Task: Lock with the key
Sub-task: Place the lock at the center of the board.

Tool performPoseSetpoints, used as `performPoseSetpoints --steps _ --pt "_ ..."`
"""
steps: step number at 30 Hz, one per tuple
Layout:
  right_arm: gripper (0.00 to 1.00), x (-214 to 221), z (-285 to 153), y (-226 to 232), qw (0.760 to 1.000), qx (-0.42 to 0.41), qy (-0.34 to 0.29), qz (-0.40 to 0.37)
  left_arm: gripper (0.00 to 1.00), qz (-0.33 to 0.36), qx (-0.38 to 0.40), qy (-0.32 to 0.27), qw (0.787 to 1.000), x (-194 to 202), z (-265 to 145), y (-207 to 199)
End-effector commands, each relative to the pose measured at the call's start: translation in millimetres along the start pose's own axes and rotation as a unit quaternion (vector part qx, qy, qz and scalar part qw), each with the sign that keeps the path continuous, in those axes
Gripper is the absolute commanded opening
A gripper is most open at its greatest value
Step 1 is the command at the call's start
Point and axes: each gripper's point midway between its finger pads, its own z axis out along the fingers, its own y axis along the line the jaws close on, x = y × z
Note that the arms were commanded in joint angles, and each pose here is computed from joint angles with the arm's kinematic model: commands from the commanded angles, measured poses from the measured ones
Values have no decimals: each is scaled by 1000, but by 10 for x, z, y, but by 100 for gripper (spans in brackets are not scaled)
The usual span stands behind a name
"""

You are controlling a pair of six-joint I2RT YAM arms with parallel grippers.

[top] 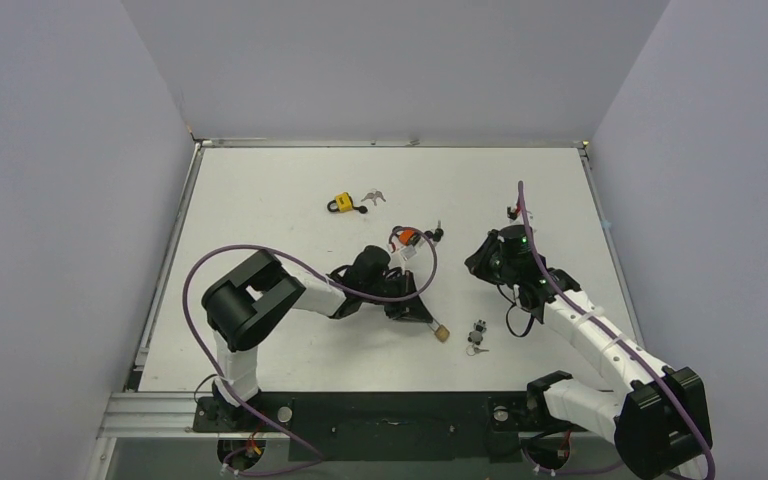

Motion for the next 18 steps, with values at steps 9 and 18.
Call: performPoseSetpoints --steps 9,18 --pt "0 -82 1 -34 999 5 -27 16 23 38 38 8 999 2 176 -187" --pt "33 -166 -13 23 999 1 -35 16 42 98 -53 -28 993 -261 -109 -186"
